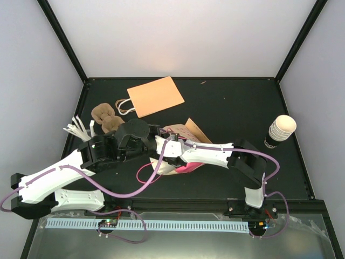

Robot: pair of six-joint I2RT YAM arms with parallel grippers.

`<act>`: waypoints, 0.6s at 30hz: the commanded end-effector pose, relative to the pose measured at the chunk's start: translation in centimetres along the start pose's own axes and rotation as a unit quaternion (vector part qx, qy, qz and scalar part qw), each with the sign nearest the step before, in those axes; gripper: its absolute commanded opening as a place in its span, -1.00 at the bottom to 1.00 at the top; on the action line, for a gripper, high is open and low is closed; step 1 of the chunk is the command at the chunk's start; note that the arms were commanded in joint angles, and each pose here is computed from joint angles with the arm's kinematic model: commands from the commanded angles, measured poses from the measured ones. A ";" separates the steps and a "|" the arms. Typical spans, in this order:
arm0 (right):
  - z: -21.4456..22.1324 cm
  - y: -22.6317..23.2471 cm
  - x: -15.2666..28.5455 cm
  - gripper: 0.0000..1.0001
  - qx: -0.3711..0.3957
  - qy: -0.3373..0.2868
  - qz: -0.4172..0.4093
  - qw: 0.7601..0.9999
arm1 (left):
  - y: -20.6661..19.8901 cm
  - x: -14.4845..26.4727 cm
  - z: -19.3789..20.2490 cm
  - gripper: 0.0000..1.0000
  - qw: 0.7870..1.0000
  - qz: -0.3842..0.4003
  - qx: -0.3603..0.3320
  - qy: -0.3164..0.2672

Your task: Pack the takeout coffee

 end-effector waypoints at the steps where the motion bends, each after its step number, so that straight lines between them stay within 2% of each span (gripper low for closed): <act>1: -0.4 0.5 -0.1 -0.98 -0.038 -0.002 -0.056 0.998 | 2.9 3.0 -1.4 -0.97 0.996 -0.078 0.016 -0.046; 9: -1.0 1.3 1.3 -0.98 -0.053 -0.011 -0.117 0.992 | 3.2 3.3 -1.6 -0.97 0.995 -0.088 0.017 -0.053; 18: -1.4 1.5 1.8 -0.98 -0.067 -0.011 -0.136 0.988 | 3.1 3.2 -1.5 -0.97 0.995 -0.087 0.016 -0.052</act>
Point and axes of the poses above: each gripper's point midway between its finger pads, its own x axis back along the fingers, its own y axis along the line the jaws close on, z = x × y, the point moved 6 cm from there along x, back along the fingers, and after that the axes turned 12 degrees about -x, right-handed, at the moved point
